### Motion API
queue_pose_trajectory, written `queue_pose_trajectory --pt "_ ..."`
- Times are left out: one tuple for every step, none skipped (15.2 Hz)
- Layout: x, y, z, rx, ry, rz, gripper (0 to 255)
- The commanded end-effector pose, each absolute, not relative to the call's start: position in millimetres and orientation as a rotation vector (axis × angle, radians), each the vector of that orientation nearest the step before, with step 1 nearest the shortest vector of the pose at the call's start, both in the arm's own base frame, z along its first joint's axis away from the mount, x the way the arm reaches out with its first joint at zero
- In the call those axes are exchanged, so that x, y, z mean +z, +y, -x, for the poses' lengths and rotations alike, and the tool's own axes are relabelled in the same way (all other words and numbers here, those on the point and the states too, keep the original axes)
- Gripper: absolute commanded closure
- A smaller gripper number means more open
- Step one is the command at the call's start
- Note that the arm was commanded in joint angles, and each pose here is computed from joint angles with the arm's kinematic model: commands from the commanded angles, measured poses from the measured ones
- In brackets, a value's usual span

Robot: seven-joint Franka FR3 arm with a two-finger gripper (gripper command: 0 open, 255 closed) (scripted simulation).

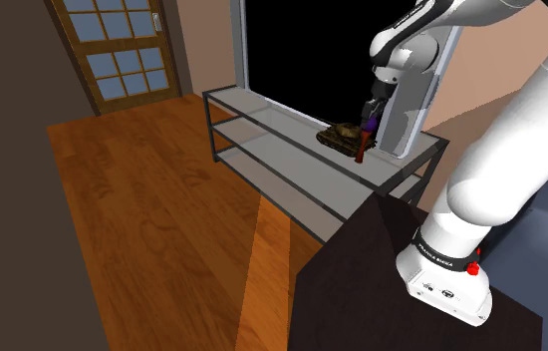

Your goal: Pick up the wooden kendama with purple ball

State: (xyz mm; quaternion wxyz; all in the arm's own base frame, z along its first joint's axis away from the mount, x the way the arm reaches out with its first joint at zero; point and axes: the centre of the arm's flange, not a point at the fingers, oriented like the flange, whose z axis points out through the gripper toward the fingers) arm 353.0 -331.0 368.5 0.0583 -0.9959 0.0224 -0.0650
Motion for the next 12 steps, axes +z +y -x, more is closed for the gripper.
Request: queue_pose_trajectory --pt "379 -331 -352 -0.197 0.068 3.018 255" --pt "384 -331 -352 -0.197 0.068 3.018 255" --pt "390 -331 -352 -0.197 0.068 3.018 255" --pt "395 -331 -352 -0.197 0.068 3.018 255" --pt "400 -331 -352 -0.197 0.068 3.018 255" --pt "406 -331 -352 -0.197 0.068 3.018 255" --pt "411 -331 -352 -0.197 0.068 3.018 255" --pt "416 -331 -352 -0.197 0.068 3.018 255" --pt "421 -331 -352 -0.197 0.068 3.018 255" --pt "427 -331 -352 -0.197 0.068 3.018 255" --pt "427 -331 -352 -0.197 0.068 3.018 255" --pt "428 -331 -352 -0.197 0.068 3.018 255"
